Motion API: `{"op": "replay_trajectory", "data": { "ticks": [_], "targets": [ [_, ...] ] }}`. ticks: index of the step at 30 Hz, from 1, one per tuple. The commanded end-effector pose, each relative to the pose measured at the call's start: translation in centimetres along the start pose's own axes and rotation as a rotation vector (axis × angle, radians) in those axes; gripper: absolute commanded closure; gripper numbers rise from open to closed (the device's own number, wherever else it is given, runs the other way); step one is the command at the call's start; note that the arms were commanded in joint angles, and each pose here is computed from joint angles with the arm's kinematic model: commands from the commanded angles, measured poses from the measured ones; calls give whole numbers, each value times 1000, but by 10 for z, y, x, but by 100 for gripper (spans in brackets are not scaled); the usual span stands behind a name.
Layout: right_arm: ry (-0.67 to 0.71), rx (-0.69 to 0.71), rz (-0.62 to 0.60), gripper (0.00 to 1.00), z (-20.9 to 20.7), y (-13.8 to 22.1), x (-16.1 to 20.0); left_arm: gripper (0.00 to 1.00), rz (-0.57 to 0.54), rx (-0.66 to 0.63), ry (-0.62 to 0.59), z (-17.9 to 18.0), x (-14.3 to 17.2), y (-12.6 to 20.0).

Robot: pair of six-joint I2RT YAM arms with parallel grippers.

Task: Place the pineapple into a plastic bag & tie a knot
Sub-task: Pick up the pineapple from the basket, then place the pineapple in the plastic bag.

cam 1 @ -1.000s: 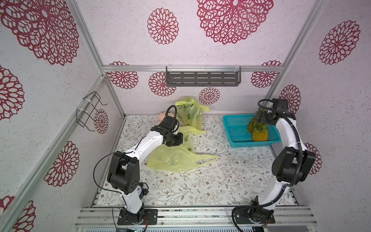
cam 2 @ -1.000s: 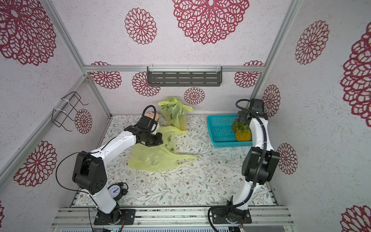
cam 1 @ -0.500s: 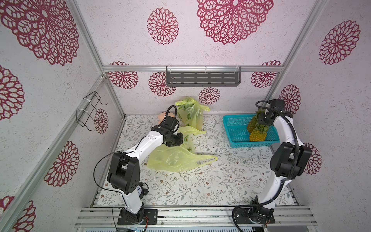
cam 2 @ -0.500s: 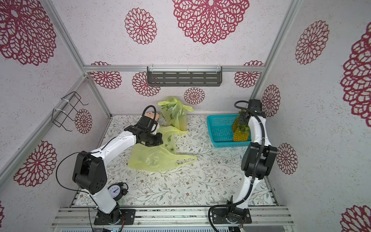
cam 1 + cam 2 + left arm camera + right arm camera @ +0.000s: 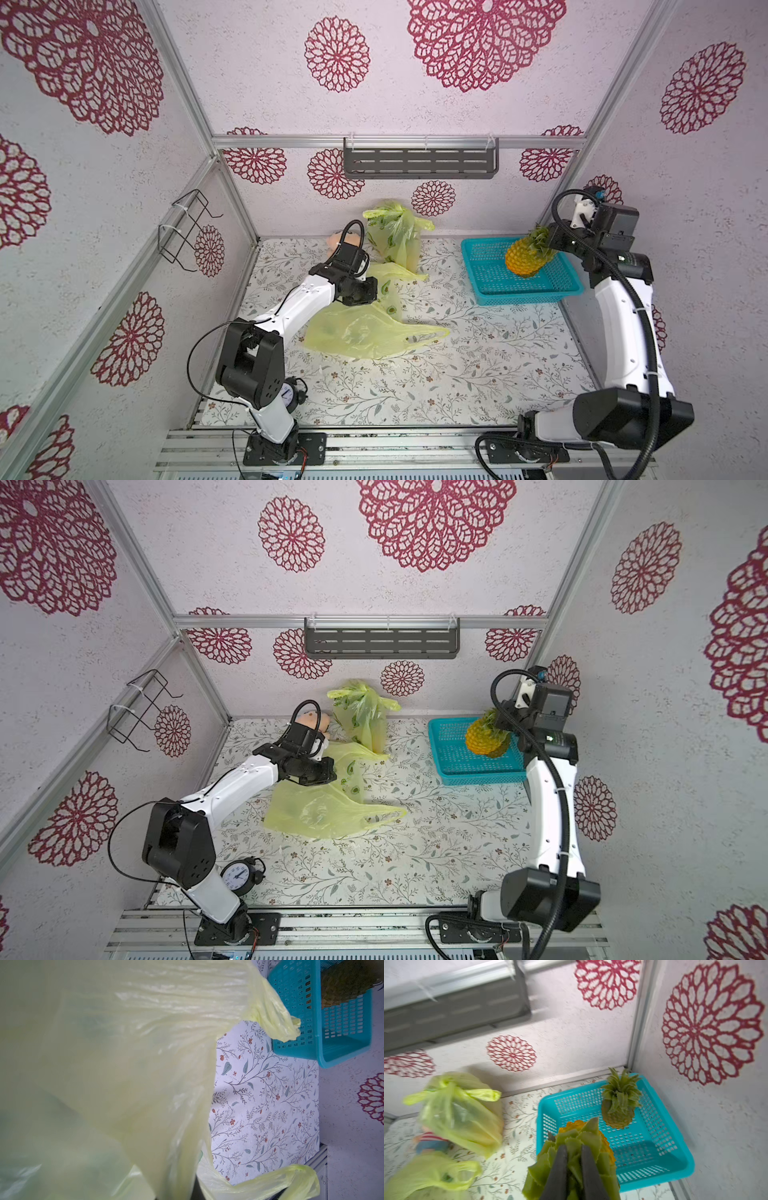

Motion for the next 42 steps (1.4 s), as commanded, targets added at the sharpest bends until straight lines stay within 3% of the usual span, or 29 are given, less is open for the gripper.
{"op": "replay_trajectory", "data": {
  "ticks": [1,13,28,37,42],
  "targets": [
    [-35,-236,-156,100,55,19,-25,100,-29,57,-12,-14,-4,9],
    [-66,-584,-196,100,158,51,29,100,-4,100,-32,-22,-2,11],
    [-37,-868,-374,100,276,45,40,100,1,231,-207,-35,27,44],
    [142,-756,-288,100,289,8,108,100,-10,243,-299,-40,31,62],
    [276,-693,-302,100,289,10,112,100,1,243,-303,-40,30,61]
  ]
}}
Point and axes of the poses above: each gripper's point midway between its finger pads, its own y axis back along the fingers, its own z axis along the line the jaws close on, x = y × z, the point moved 1 cm from there along y, back along the fingers, and after that the axes turned 13 degrees about y, right-handed, at the moved point
